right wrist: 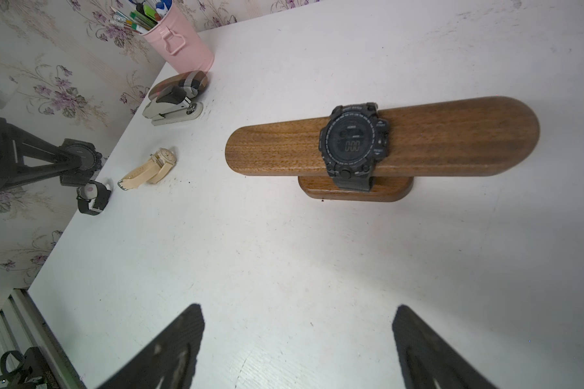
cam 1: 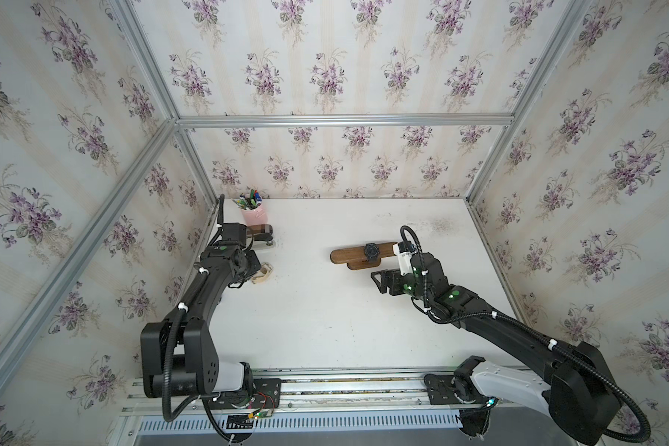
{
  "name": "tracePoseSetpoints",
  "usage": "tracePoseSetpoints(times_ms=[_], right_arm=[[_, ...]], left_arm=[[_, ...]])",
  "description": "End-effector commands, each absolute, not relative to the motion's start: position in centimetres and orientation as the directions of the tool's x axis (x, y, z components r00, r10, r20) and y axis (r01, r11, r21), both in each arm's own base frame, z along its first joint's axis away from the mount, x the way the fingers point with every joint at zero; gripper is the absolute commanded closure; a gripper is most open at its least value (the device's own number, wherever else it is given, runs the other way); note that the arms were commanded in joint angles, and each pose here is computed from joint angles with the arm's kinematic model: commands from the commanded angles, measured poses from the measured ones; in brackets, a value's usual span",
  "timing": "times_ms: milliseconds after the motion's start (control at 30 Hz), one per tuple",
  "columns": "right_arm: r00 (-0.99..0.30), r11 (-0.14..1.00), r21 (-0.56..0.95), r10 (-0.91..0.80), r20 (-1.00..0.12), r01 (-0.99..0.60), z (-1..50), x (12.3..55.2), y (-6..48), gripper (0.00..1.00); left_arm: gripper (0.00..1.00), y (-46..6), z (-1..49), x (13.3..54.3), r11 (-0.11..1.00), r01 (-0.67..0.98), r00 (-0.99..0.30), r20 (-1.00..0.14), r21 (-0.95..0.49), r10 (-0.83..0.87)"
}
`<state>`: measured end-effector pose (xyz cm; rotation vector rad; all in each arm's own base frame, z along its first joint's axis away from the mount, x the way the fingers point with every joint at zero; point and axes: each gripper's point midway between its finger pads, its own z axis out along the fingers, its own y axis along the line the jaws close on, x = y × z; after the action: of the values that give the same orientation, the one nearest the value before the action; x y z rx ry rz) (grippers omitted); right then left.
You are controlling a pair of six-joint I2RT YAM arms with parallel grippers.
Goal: Place watch on stand
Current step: Pick up the watch at the center of the board.
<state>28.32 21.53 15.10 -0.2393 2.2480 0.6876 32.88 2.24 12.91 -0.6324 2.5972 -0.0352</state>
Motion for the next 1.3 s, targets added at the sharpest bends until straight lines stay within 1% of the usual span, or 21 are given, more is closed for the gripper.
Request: tracePoseSetpoints(times_ms=[0, 133, 267, 400, 467, 633, 800, 933, 1067, 1267], right_arm=[[-0.688, 0.816, 0.436, 0.066, -0.723, -0.380, 16.3, 28.4, 22.1, 0.11], [-0.686, 0.797, 0.462, 0.083, -0.723, -0.390, 17.3, 28.4, 22.6, 0.12], [-0.683, 0.771, 0.495, 0.108, -0.722, -0.402, 18.6, 28.2, 23.1, 0.12], [-0.673, 0.739, 0.526, 0.133, -0.727, -0.421, 20.2, 27.6, 24.0, 0.13], [-0.670, 0.717, 0.547, 0.151, -0.727, -0.432, 21.1, 27.2, 24.5, 0.13], [-0.671, 0.660, 0.602, 0.195, -0.715, -0.450, 23.2, 26.2, 25.7, 0.14], [-0.673, 0.611, 0.657, 0.259, -0.693, -0.442, 25.2, 25.2, 26.6, 0.13], [-0.687, 0.591, 0.698, 0.308, -0.659, -0.405, 25.6, 24.7, 26.9, 0.12], [-0.699, 0.588, 0.715, 0.324, -0.637, -0.378, 25.5, 24.4, 27.1, 0.12], [-0.702, 0.623, 0.706, 0.333, -0.630, -0.338, 24.7, 24.7, 26.8, 0.13]], left_arm=[[0.90, -1.4, 15.1, 34.2, 0.933, -0.277, -0.800, -0.482, -0.230, -0.356], [0.90, -6.3, 17.6, 34.4, 0.962, -0.100, -0.810, -0.541, -0.254, -0.227], [0.90, -11.3, 19.4, 34.2, 0.942, 0.052, -0.794, -0.586, -0.331, -0.162], [0.91, -16.9, 21.3, 33.4, 0.889, 0.236, -0.762, -0.642, -0.392, -0.081], [0.91, -19.5, 22.0, 32.7, 0.858, 0.321, -0.739, -0.673, -0.400, -0.037], [0.91, -24.6, 22.6, 30.8, 0.777, 0.475, -0.684, -0.729, -0.413, 0.030], [0.91, -28.2, 23.3, 28.9, 0.708, 0.592, -0.599, -0.798, -0.385, 0.067], [0.91, -30.4, 23.8, 27.5, 0.672, 0.658, -0.530, -0.843, -0.340, 0.092], [0.91, -31.7, 24.3, 26.7, 0.649, 0.700, -0.472, -0.875, -0.298, 0.106], [0.91, -33.4, 24.6, 25.7, 0.618, 0.743, -0.427, -0.893, -0.257, 0.143]])
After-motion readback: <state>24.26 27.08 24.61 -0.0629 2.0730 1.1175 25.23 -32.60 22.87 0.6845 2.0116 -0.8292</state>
